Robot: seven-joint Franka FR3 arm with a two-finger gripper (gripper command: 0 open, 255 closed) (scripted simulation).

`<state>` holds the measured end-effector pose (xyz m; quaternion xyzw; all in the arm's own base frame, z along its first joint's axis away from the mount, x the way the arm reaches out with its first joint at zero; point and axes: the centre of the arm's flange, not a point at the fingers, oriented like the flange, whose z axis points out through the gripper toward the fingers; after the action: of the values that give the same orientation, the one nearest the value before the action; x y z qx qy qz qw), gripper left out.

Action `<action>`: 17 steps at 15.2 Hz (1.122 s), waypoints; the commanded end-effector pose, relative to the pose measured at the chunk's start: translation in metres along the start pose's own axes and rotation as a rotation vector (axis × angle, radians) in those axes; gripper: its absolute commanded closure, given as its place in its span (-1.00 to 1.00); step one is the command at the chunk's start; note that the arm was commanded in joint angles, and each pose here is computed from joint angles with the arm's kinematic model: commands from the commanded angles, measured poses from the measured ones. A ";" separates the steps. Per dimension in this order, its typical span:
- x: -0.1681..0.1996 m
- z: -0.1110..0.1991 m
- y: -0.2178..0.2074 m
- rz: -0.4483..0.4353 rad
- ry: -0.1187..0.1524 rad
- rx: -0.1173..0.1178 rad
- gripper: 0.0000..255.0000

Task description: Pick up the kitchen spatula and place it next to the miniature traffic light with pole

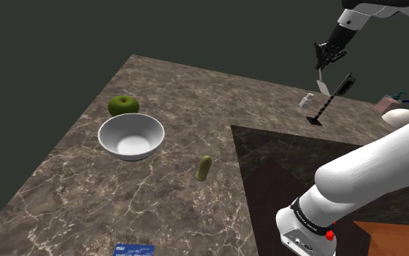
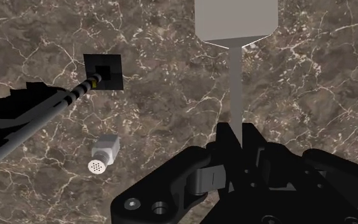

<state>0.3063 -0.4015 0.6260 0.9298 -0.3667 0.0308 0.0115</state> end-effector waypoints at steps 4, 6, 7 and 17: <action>-0.003 0.028 0.000 0.000 0.000 0.000 1.00; -0.003 0.038 0.000 0.000 0.000 0.000 1.00; -0.004 0.043 0.000 0.000 0.000 0.000 1.00; -0.007 0.096 0.000 0.000 0.000 0.000 1.00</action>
<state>0.3048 -0.4005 0.5343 0.9298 -0.3666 0.0308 0.0115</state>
